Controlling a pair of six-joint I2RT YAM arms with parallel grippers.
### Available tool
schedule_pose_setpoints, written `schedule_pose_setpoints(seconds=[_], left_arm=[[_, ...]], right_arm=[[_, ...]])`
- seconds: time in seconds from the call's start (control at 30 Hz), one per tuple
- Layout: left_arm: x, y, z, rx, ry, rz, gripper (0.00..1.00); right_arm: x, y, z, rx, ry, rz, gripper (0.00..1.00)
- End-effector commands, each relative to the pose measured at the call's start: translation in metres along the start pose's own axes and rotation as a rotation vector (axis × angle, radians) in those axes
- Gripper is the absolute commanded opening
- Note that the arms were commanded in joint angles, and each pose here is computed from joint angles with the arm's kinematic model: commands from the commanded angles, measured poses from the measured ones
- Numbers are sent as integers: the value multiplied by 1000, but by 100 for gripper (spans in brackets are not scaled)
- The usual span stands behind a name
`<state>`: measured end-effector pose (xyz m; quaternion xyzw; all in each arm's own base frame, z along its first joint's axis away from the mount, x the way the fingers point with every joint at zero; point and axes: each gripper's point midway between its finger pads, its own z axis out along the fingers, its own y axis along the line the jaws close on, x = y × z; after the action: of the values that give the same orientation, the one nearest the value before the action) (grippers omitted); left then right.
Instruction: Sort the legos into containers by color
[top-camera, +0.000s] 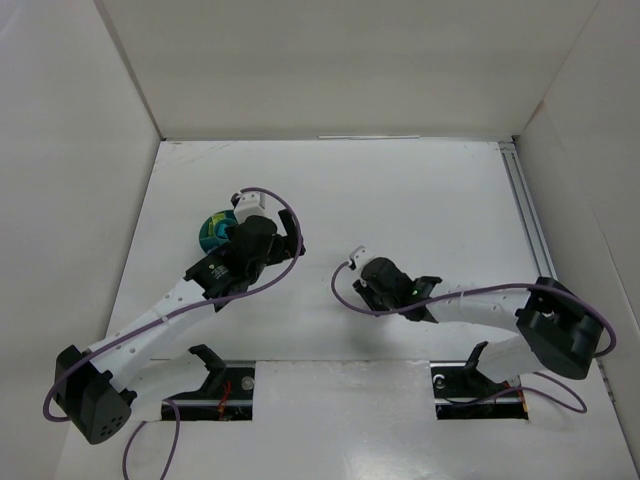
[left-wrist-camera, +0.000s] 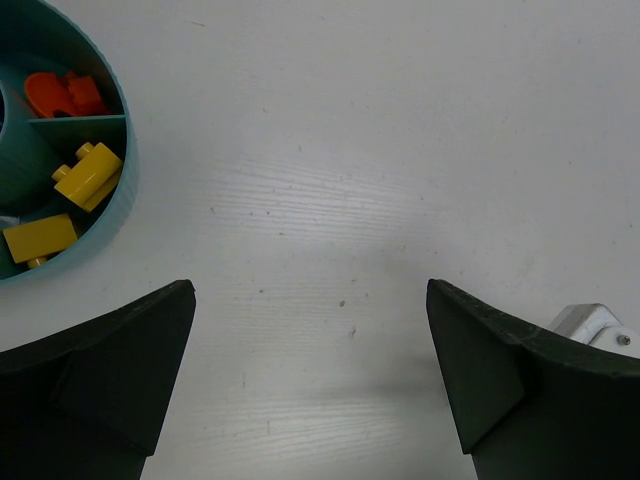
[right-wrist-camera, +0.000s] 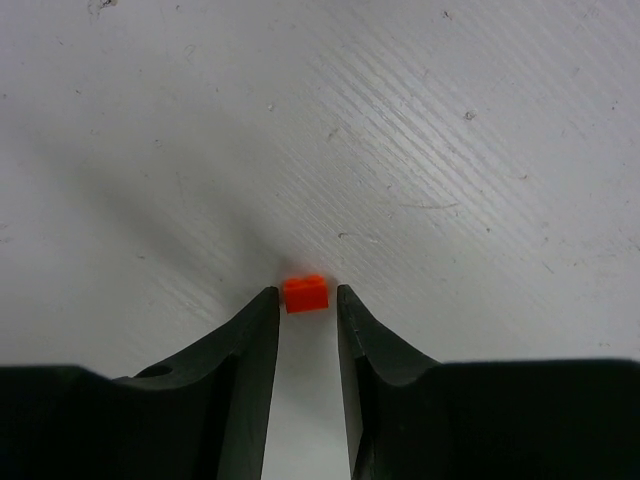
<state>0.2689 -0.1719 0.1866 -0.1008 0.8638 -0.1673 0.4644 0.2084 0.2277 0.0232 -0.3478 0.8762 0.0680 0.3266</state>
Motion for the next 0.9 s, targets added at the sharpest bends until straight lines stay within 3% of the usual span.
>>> schedule_pose_setpoints(seconds=[0.0,0.2,0.43,0.63,0.77,0.8,0.87], left_arm=[[-6,0,2,-8,-37,-6,100],[-11,7,-2,-39,-61,-25,100],[-18,25,-10,-120,-112,-110,100],[-21,77,-28,-367,-209,-275,100],[-32,91,-42,-402,-280,-417,100],[-33,98,-43,-419,-292,-436,100],[-32,107,-46,-443,-300,-467,100]], right_arm=[[8,0,-1,7,9,27,35],[6,1,-3,-4,1,7,21],[-40,1,-13,-27,-103,-108,18],[-127,12,-25,-72,-263,-261,18],[-194,29,-23,-121,-385,-366,18],[-227,33,-32,-126,-455,-384,18],[-244,48,-17,-179,-470,-471,18]])
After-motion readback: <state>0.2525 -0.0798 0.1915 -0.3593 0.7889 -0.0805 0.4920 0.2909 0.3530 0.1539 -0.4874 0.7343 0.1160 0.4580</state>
